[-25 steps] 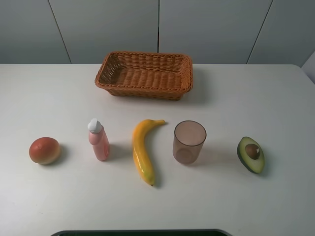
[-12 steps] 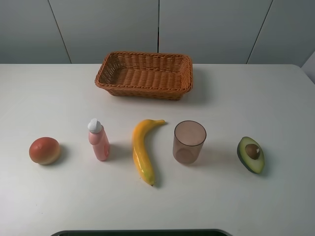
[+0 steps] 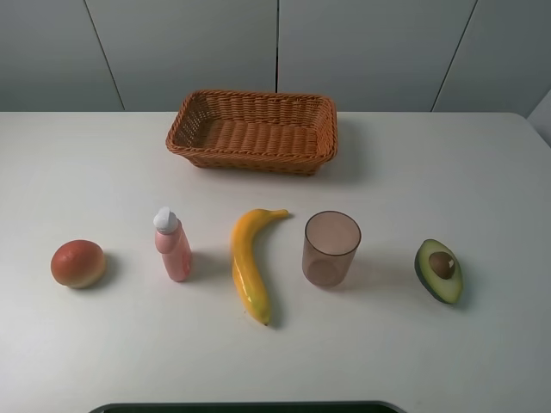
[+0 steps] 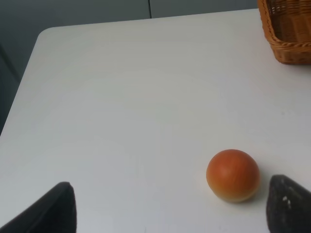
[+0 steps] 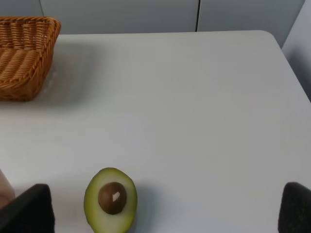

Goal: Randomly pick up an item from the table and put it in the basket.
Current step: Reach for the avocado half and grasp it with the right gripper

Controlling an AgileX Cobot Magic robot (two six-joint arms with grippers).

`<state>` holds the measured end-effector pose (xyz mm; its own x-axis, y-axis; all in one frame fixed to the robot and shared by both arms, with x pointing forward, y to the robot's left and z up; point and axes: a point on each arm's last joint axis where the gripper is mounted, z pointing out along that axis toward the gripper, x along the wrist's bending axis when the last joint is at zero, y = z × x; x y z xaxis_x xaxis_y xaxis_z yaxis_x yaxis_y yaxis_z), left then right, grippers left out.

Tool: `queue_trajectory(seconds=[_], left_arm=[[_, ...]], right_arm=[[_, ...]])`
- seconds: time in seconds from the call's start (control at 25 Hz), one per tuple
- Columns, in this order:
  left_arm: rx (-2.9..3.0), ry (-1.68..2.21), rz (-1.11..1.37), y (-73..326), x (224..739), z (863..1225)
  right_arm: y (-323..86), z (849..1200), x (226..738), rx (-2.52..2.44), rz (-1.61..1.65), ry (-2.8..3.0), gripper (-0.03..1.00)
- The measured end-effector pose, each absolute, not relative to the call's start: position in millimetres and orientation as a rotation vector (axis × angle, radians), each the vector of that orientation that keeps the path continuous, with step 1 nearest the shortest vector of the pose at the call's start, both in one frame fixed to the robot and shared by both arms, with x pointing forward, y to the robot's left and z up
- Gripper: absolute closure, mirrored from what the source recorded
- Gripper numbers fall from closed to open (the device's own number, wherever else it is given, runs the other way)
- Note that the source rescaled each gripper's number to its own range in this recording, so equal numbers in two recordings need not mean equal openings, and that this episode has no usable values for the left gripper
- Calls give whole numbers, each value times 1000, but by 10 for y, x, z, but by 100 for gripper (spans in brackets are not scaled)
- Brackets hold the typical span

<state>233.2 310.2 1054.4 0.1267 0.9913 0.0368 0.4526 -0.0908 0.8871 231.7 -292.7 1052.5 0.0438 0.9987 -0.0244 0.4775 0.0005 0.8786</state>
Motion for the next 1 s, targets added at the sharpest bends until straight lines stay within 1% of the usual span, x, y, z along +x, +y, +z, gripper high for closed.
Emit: queue_trajectory(seconds=[0.84,1.0], left_arm=[[1654,1424,907,3102,2332,10544],[1654,1424,907,3102,2332,10544]], right_arm=[[-2966,10525,2315,1663,893,1441,-3],[-2981,10597,2303,1609,888,1417,-3]])
